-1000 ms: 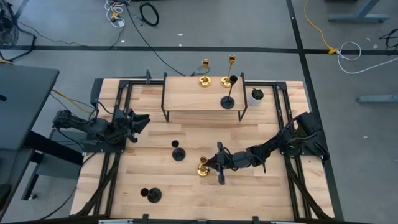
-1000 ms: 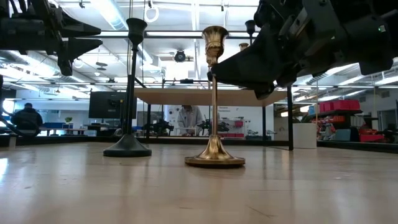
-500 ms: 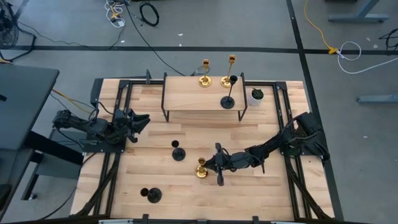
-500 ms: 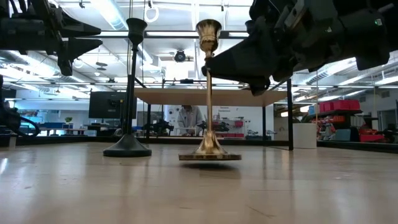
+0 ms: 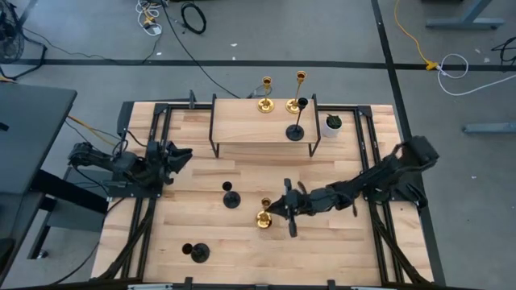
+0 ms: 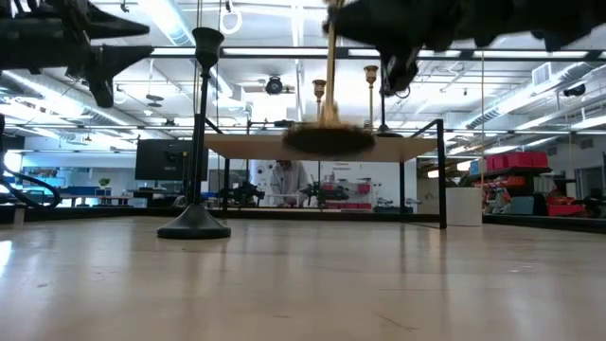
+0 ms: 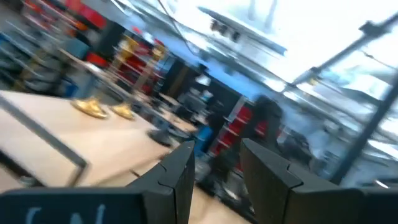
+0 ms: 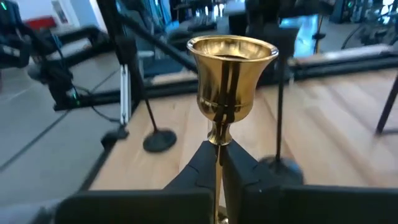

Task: Pick & Place candle stick holders
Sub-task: Put the gold candle holder on the shelf

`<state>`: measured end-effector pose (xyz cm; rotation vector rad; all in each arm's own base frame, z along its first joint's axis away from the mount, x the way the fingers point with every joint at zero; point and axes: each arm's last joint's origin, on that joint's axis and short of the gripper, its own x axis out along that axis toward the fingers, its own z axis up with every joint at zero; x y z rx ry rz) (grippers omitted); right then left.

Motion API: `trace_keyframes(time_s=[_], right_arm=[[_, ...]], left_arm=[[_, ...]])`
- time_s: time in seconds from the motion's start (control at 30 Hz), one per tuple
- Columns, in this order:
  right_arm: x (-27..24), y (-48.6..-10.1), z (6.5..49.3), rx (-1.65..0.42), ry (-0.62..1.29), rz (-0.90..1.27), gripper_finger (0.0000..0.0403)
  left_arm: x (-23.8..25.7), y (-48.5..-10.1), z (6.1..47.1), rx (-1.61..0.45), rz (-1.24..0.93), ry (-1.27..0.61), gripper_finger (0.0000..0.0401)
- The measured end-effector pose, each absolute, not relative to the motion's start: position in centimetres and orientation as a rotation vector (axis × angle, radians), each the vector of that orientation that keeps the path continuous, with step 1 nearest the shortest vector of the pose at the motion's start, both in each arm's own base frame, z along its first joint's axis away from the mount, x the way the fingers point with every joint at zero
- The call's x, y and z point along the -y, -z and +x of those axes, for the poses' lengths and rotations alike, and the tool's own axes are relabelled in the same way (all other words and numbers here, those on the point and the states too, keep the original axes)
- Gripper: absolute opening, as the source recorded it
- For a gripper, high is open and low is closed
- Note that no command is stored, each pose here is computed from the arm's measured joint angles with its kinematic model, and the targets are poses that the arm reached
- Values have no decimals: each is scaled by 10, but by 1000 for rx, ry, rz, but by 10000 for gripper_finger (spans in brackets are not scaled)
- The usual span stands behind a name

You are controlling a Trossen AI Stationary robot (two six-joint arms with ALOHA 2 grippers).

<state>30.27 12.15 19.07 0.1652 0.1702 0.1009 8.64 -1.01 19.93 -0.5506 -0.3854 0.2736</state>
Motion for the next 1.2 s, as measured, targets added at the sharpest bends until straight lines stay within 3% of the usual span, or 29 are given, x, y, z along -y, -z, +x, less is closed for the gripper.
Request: trace_keyframes(time_s=[0.13, 0.37, 0.8, 1.2], right_arm=[[-109, -221, 291, -137, -99, 177, 1], [-82, -287, 284, -114, -79, 148, 1], [-47, -393, 301, -109, -148, 89, 1], [-43, -407, 299, -107, -148, 71, 1]], left_arm=[[12, -215, 85, 377, -500, -176, 131], [15, -250, 95, 288, -390, -213, 131], [41, -329, 170, 89, -150, -195, 131], [50, -366, 248, 30, -89, -160, 131]])
